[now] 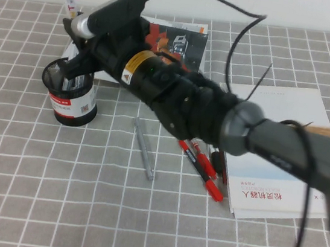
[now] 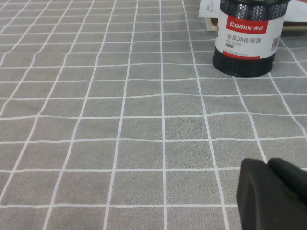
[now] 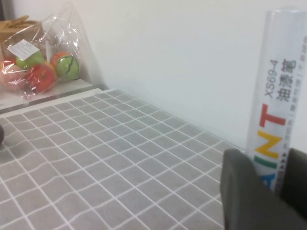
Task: Put the pen into the pen holder
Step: Place the pen onto the pen holder
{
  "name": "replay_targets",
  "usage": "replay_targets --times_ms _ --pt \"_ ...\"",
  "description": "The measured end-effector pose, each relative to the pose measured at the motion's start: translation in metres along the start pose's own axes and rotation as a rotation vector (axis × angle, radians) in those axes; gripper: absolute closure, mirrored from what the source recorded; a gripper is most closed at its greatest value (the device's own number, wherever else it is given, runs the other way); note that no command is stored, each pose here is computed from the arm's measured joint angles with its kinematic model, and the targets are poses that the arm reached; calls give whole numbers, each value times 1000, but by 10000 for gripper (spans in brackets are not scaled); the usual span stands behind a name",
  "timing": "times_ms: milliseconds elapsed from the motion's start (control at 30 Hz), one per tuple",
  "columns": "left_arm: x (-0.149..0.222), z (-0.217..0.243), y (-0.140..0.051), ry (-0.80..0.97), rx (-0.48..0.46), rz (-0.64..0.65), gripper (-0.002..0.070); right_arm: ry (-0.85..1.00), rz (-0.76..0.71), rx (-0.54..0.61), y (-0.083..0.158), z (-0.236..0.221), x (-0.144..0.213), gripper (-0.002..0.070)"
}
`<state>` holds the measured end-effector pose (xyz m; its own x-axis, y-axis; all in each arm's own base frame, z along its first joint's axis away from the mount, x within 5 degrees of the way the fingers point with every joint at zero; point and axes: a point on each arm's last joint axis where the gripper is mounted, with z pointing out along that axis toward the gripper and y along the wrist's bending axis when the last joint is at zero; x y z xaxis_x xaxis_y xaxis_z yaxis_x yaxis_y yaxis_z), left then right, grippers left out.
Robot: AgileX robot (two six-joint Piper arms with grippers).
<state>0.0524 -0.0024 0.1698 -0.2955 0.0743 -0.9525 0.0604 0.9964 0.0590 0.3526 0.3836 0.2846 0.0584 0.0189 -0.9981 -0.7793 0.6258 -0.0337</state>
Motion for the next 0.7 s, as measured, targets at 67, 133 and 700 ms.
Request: replay_targets --times_ms 67,133,700 --pt "0 0 0 0 0 0 678 -15 5 -3 0 7 8 575" --pt "0 0 0 0 0 0 678 -23 18 0 -1 16 16 575" --pt "0 0 0 0 0 0 678 22 113 50 -7 44 46 436"
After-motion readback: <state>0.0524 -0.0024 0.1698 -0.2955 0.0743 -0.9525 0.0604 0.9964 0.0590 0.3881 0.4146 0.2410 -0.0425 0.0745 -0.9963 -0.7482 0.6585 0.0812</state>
